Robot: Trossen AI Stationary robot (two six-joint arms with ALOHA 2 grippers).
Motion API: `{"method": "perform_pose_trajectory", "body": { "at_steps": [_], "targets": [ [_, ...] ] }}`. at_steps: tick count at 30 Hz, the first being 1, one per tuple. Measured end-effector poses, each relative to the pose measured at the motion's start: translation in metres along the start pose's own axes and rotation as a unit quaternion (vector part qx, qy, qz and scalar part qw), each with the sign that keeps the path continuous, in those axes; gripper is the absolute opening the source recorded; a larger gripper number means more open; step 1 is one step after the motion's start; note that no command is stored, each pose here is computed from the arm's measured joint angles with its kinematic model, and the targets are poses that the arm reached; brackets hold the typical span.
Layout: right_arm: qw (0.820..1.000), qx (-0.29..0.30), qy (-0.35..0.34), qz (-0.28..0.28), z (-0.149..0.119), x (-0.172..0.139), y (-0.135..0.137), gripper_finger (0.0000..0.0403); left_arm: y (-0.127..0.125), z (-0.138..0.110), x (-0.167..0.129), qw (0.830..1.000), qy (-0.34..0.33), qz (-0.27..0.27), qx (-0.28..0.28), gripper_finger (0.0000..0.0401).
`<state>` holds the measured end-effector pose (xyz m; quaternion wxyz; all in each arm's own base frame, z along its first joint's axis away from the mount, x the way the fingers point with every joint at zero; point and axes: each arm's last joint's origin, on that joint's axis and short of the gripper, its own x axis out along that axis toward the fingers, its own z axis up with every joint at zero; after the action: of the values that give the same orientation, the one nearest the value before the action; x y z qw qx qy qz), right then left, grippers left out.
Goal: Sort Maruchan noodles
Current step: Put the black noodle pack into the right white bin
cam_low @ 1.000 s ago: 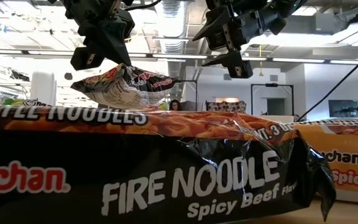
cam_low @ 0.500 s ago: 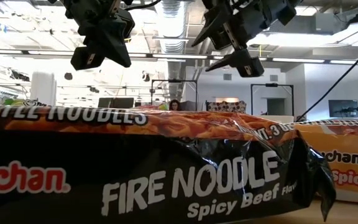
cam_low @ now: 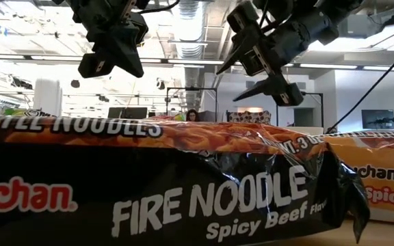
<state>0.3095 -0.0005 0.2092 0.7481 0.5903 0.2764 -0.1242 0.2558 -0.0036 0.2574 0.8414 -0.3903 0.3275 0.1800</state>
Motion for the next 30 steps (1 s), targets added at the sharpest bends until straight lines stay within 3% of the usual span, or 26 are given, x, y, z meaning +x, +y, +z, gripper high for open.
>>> {"method": "perform_pose_trajectory", "body": {
  "at_steps": [13, 17, 25, 30],
  "targets": [
    [0.999, 0.005, -0.034, -0.004, 0.002, 0.000, 0.000, 0.0260, 0.008, -0.006, 0.000, 0.998, 0.038, 0.037, -0.024, 0.0000],
    [0.999, 0.028, -0.041, -0.004, 0.004, 0.019, -0.007, 0.0260, 0.010, -0.008, 0.011, 0.997, 0.055, 0.049, -0.026, 0.0000],
    [0.995, 0.080, -0.022, 0.058, 0.005, 0.061, -0.019, 0.0260, 0.023, -0.010, 0.042, 0.990, 0.098, 0.092, -0.030, 0.0000],
    [0.993, 0.113, 0.011, 0.028, -0.002, 0.076, -0.034, 0.0260, 0.029, -0.012, 0.054, 0.986, 0.117, 0.111, -0.034, 0.0000]
  ]
}}
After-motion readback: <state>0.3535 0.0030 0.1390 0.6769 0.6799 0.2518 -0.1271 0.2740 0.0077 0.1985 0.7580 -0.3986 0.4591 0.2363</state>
